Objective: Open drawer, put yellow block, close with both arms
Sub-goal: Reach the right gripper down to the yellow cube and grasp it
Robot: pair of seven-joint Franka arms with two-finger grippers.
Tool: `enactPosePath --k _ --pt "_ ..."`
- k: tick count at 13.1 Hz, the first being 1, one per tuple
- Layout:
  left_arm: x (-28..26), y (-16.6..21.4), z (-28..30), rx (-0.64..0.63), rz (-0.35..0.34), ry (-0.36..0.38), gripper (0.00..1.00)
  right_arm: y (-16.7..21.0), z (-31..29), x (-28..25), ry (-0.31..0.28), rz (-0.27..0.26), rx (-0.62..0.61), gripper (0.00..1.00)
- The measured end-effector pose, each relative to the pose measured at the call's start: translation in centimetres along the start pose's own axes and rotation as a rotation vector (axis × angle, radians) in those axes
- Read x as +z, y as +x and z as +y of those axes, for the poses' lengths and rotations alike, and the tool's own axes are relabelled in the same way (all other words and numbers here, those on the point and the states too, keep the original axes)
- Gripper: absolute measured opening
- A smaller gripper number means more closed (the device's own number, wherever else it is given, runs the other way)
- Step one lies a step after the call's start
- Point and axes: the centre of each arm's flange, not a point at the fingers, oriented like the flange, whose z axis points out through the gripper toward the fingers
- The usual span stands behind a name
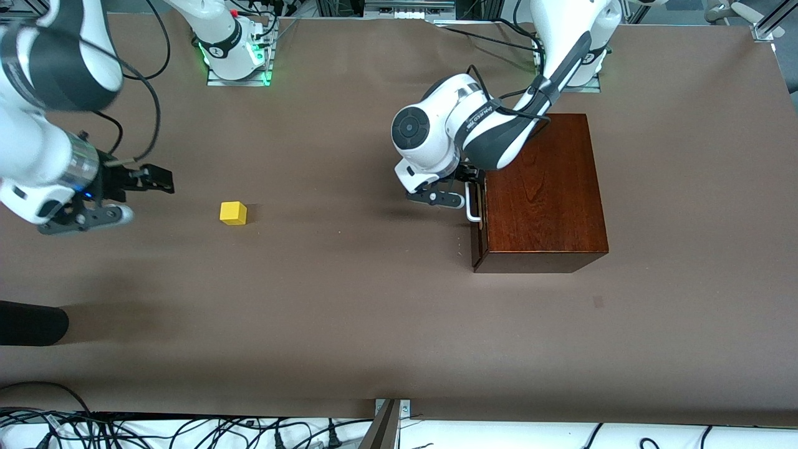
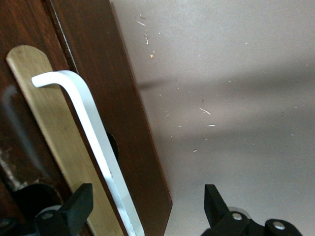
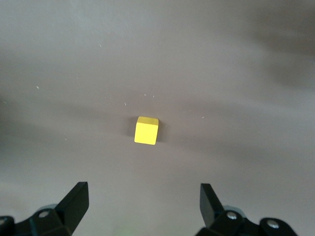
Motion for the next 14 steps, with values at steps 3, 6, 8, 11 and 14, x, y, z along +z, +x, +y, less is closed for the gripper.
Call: enactPosePath --k 3,6,8,11,14 --pt "0.2 0.0 0.5 -0.006 0.008 -0.008 1.00 2.8 0.3 6.1 0.000 -0.005 0.005 1.00" --pt "1.4 -0.1 1.5 -0.008 -0.006 0.000 1.00 4.0 0.2 12.5 -0.004 0.009 0.005 1.00" --pt "1.8 0.0 1.6 -0.014 -0.011 0.004 1.00 4.0 -0.2 16.3 0.023 -0.011 0.022 1.00" --pt "1.5 0.0 2.1 -0.035 0.007 -0.008 1.00 3.4 -0.4 20.6 0.041 0.002 0.038 1.00" --pt "0.9 -0.1 3.6 -0.059 0.059 -0.052 1.00 2.2 -1.2 23.7 0.035 0.029 0.036 1.00"
